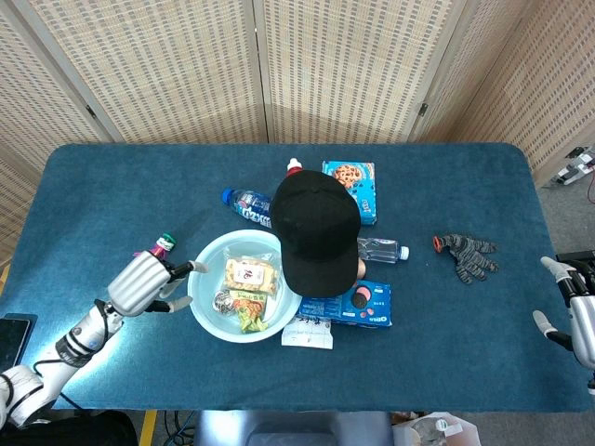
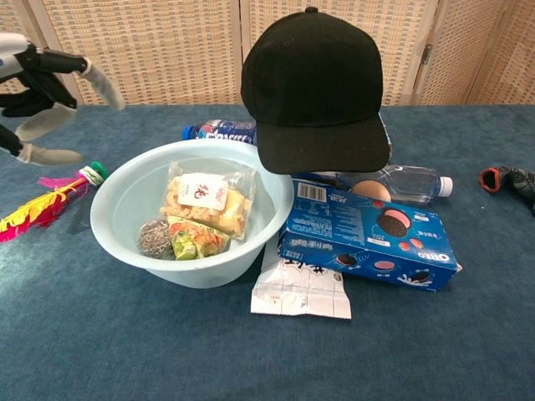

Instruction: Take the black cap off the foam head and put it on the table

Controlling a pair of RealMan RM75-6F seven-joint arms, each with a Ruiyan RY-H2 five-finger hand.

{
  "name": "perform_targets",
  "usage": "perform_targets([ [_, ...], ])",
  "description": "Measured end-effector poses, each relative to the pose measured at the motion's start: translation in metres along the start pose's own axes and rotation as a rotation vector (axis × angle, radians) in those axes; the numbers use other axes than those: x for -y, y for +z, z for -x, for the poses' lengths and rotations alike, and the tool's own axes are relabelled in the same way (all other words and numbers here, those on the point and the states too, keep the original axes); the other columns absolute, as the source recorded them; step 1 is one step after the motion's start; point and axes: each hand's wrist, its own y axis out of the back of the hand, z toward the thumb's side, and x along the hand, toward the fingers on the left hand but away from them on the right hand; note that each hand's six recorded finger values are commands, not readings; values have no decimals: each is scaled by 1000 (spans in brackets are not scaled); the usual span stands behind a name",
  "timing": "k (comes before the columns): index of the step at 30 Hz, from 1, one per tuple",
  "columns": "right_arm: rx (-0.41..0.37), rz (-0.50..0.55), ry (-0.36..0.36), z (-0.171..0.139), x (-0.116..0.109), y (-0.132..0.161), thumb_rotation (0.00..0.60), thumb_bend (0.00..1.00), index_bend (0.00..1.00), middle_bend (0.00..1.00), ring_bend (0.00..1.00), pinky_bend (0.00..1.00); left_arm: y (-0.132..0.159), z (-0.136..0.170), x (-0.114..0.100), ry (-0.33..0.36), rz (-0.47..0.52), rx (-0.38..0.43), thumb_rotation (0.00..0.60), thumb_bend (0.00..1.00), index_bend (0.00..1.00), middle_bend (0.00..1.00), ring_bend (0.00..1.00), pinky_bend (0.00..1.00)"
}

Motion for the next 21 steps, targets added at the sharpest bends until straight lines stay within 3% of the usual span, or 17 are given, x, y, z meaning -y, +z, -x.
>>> perform_targets([
  [11,15,1,8,-4,2,-4,600,230,184,270,166,217,27,-60,22,97,37,154,600,189,396,951,991,1000],
  [21,43,4,20,-10,5,-12,600,229,184,270,170,217,44,-91,43,77,25,222,600,189,385,951,992,1000],
])
